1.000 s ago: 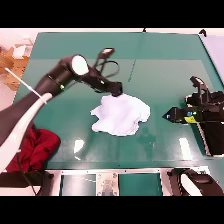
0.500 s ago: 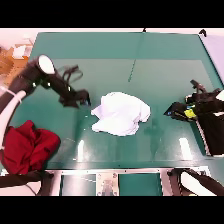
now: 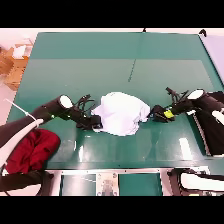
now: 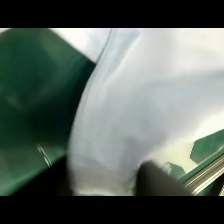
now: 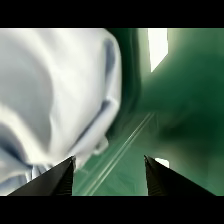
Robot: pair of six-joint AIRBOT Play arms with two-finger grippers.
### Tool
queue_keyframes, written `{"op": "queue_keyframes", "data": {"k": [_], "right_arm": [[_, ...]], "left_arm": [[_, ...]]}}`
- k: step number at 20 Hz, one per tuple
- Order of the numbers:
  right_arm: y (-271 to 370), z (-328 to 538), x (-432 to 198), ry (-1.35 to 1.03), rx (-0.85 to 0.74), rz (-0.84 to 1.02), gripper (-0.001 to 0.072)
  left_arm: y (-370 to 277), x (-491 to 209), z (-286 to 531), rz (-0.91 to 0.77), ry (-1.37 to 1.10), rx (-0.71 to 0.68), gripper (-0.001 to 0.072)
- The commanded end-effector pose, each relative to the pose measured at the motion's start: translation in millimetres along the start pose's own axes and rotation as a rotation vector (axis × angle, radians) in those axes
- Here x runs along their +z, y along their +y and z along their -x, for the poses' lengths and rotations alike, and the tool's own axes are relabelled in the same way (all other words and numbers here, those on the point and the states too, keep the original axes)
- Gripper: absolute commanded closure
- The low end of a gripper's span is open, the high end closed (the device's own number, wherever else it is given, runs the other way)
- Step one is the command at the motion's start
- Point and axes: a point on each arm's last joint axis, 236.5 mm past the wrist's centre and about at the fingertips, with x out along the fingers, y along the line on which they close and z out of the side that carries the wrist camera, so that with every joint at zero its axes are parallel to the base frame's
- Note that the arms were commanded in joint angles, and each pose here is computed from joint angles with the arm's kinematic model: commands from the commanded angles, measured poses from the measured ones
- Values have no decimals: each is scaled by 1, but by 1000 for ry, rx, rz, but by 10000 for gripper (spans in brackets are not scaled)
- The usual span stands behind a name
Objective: Fold the shirts.
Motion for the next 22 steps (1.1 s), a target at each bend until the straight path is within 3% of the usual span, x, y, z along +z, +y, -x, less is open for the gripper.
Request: {"op": "queue_keyframes", "data": {"k": [1, 4, 9, 12, 17, 22], "right_arm": [[5, -26, 14, -4, 25, -11, 354], [6, -21, 29, -33, 33, 32, 698], [1, 60, 92, -195, 59, 34, 699], [21, 114, 115, -266, 111, 80, 699], [148, 241, 107, -430, 310, 363, 699], [266, 433, 25, -946, 217, 751, 699]], "left_arm": [[-6, 4, -9, -18, -39, -27, 673], [-2, -17, -5, -64, 45, -6, 682], [45, -7, 58, -32, -14, 117, 682], [42, 26, 111, 16, -202, 74, 682], [-97, 84, 253, -272, -574, -130, 683], [-247, 31, 458, -706, -1007, -174, 682]]}}
